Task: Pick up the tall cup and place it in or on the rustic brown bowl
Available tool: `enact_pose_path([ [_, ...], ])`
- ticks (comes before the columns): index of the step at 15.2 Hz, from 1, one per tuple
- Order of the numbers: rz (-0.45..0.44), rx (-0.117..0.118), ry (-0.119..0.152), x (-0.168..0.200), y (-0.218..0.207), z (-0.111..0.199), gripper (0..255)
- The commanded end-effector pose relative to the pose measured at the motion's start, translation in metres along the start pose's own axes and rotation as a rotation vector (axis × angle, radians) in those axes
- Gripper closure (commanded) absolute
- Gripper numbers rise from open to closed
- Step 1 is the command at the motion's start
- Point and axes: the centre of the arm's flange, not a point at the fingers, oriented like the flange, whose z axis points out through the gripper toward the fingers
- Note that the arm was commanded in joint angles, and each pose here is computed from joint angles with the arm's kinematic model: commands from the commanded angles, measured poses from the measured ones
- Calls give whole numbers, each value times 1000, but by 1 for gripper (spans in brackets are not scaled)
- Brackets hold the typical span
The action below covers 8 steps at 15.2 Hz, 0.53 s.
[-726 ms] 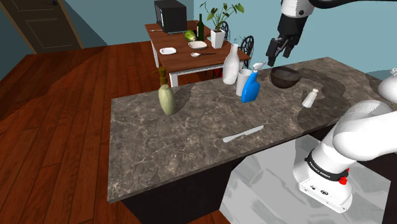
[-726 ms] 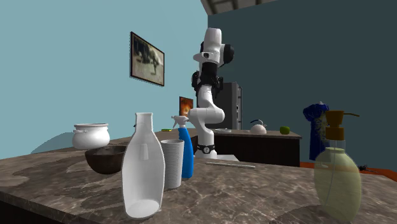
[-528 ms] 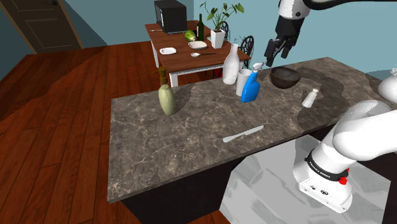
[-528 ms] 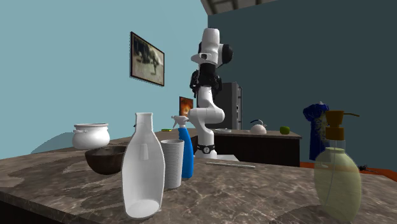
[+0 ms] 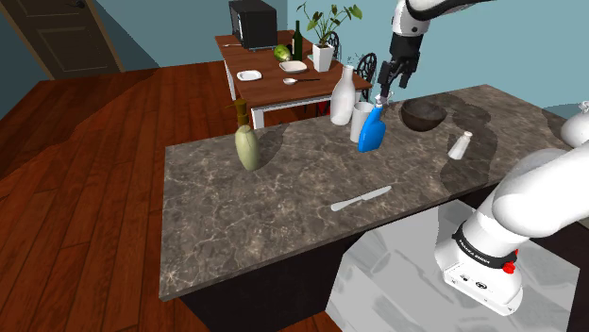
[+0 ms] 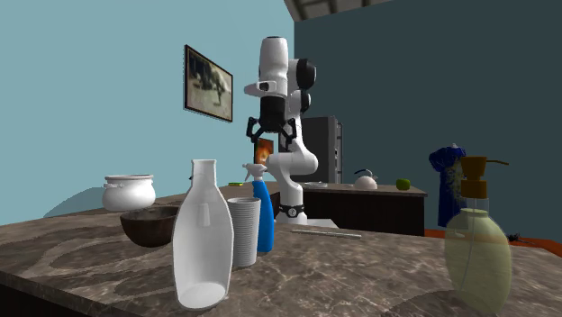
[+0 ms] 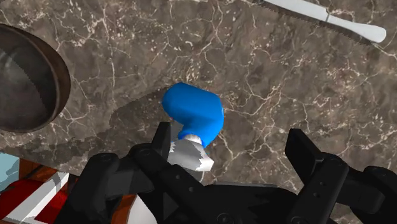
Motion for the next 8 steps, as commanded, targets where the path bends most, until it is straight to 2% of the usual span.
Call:
enact_pose_path([
  [1, -7, 17, -19, 21, 17, 12, 0],
  [8, -31, 80, -85, 96, 70, 64, 0],
])
